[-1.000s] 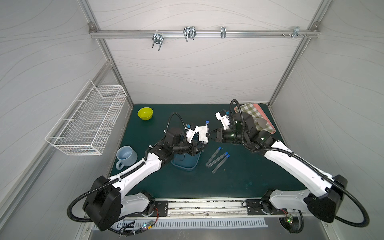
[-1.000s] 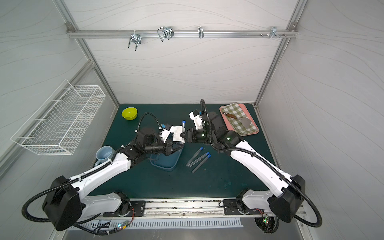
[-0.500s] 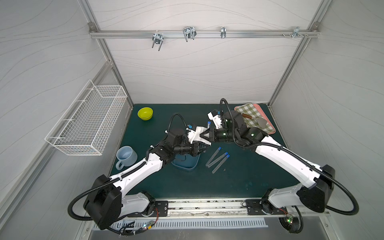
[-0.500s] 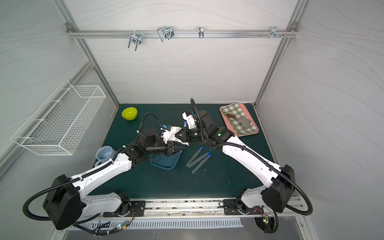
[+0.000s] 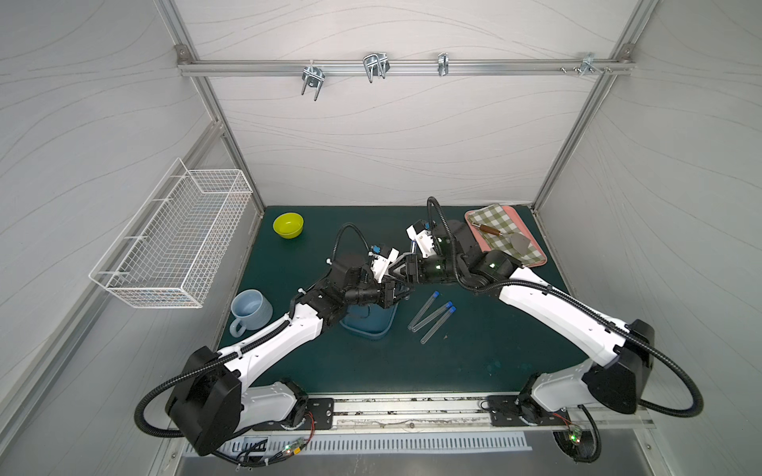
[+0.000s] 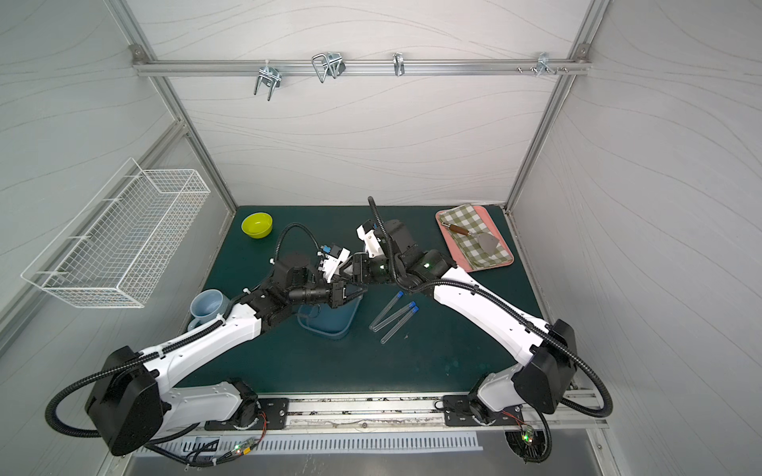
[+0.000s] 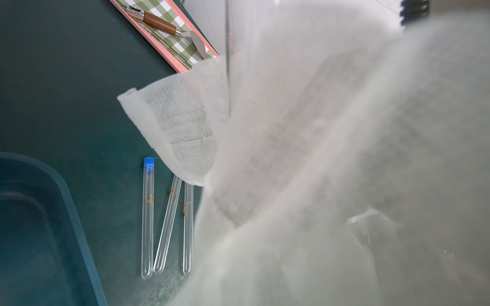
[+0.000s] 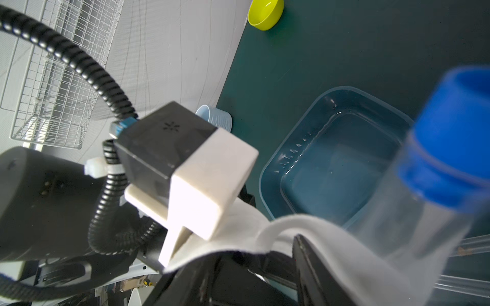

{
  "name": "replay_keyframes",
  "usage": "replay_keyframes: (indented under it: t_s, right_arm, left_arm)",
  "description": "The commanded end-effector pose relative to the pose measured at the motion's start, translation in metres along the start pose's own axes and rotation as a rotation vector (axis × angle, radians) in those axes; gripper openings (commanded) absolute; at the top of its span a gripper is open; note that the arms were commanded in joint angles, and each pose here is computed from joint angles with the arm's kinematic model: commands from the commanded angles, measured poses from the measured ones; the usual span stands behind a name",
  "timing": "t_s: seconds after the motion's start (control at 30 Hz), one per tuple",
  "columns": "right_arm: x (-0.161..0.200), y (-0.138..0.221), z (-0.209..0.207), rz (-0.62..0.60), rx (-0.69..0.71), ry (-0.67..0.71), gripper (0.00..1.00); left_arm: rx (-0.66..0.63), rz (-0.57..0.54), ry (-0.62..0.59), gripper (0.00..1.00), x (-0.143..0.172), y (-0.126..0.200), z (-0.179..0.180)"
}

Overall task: Wipe the exteriors of test tubes
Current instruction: Place the cleaning item in the test tube.

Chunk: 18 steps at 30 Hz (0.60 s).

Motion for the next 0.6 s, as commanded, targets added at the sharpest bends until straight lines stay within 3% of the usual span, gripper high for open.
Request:
replay_keyframes:
  t_s: [0.0, 0.57]
  right_arm:
    - [-0.003, -0.004, 0.004, 0.007, 0.013, 0.015, 0.54]
    - [0.004, 0.064, 0.022, -0.040, 0.015, 0.023, 0.56]
  left_arm:
    - [0.040, -0.049, -0.029, 0.13, -0.010, 0.002, -0.010]
    - [0.003, -0.051, -0.018, 0.13, -0.009, 0.001, -0.004]
Point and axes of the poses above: each gripper's point midway between its finger pads, its own y axis back along the fingers, its own z axis along the line the jaws close on, x = y × z, the point moved 6 cm from there along y, back along the fingers, and after that the axes turned 2 degrees about y, right-handed, at the moved point
